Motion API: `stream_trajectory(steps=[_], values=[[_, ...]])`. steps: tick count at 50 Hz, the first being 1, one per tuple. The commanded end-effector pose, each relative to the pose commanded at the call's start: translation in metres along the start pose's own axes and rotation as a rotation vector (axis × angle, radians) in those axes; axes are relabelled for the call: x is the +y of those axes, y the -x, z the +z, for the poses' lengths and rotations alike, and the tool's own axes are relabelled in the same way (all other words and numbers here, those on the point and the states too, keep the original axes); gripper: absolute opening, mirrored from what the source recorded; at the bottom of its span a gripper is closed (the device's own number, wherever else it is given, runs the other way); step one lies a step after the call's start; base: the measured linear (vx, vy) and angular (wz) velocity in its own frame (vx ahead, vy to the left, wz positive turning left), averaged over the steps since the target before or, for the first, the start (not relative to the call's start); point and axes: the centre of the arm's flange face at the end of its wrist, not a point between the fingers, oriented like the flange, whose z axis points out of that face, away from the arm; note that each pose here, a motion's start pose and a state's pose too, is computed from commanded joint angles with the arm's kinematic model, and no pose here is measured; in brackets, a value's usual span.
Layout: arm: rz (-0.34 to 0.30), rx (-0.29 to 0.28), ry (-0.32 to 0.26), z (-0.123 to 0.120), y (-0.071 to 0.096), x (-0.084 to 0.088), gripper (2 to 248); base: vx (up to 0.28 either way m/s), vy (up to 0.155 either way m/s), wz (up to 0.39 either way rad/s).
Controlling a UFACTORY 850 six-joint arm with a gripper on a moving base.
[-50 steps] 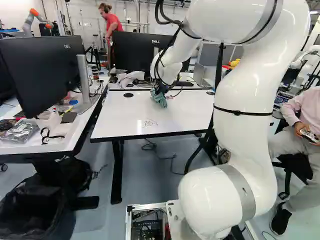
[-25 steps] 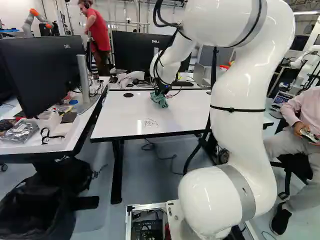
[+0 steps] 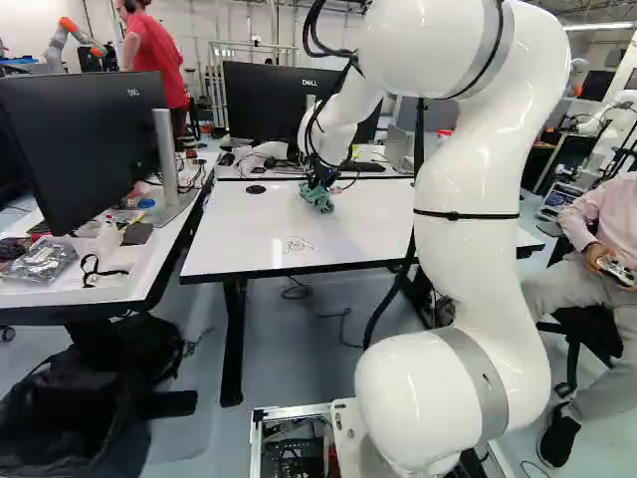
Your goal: Clean the table with the green towel
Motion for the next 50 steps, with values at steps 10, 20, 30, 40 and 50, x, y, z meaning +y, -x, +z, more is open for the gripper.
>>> stream_trajectory(steps=[10, 20, 30, 40, 50], values=[[0.000, -0.015, 0.000, 0.010, 0.004, 0.000, 47, 0.000, 0.000, 0.000], [0.000, -0.027, 0.000, 0.017, 0.006, 0.000, 47, 0.000, 0.000, 0.000], [0.000, -0.027, 0.000, 0.017, 0.006, 0.000, 47, 0.000, 0.000, 0.000], [0.000, -0.027, 0.000, 0.017, 0.006, 0.000, 47, 0.000, 0.000, 0.000], [0.000, -0.027, 0.000, 0.017, 0.006, 0.000, 47, 0.000, 0.000, 0.000]])
